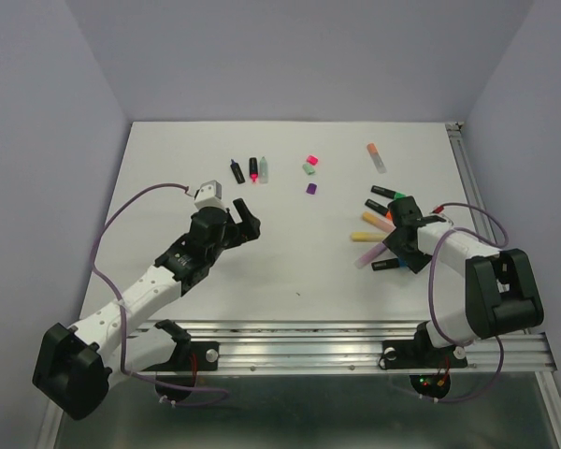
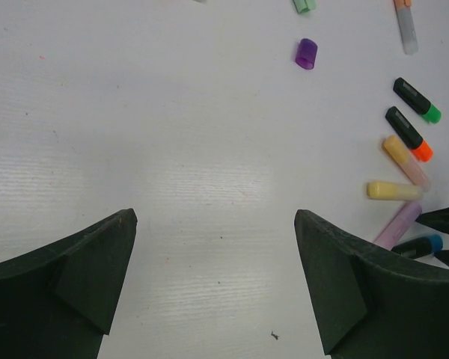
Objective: Open the pen caps
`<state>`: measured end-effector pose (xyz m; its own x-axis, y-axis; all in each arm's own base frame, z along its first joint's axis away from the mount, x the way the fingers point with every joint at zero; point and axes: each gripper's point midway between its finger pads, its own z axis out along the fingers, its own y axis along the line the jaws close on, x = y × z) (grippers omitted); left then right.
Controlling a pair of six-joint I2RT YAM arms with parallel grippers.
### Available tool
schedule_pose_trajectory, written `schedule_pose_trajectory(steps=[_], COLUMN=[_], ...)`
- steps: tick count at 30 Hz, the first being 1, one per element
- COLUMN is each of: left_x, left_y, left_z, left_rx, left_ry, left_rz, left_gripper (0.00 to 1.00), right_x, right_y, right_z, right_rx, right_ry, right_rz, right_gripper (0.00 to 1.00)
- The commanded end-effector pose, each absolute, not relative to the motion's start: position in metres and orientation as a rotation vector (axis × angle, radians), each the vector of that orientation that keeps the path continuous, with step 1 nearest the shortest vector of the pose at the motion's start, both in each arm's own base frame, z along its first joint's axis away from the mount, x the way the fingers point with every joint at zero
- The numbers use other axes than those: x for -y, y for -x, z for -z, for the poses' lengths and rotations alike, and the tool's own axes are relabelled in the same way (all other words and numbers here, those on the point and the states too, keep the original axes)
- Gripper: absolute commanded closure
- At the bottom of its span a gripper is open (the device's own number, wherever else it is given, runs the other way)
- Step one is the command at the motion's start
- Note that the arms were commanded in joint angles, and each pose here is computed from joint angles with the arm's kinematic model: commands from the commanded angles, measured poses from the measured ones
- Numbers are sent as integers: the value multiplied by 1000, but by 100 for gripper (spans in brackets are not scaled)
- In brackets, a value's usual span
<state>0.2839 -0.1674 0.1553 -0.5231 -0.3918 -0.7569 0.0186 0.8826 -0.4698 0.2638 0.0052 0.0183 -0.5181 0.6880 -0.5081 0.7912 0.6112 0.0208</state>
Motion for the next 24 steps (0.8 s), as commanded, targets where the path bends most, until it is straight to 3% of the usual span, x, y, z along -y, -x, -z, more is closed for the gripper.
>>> schedule_pose_trajectory(steps=[1, 5, 13, 24], left_x=[169, 169, 168, 177], left_y=[-286, -285, -284, -279], left_z=[-158, -155, -156, -166], left_rx=[-2046, -2049, -2040, -2027], left_ry=[255, 254, 259, 204], left_rz=[532, 534, 543, 604], left_gripper=[1, 1, 1, 1], right_x=[-4, -5, -6, 9], right_y=[-235, -232, -229, -226], right_z=[-12, -11, -7, -21], right_rx=[-2420, -2411, -2385, -2302], right_ry=[-1275, -1330, -1386, -1390], right_rz=[351, 358, 353, 423], right_gripper=[23, 36, 47, 93])
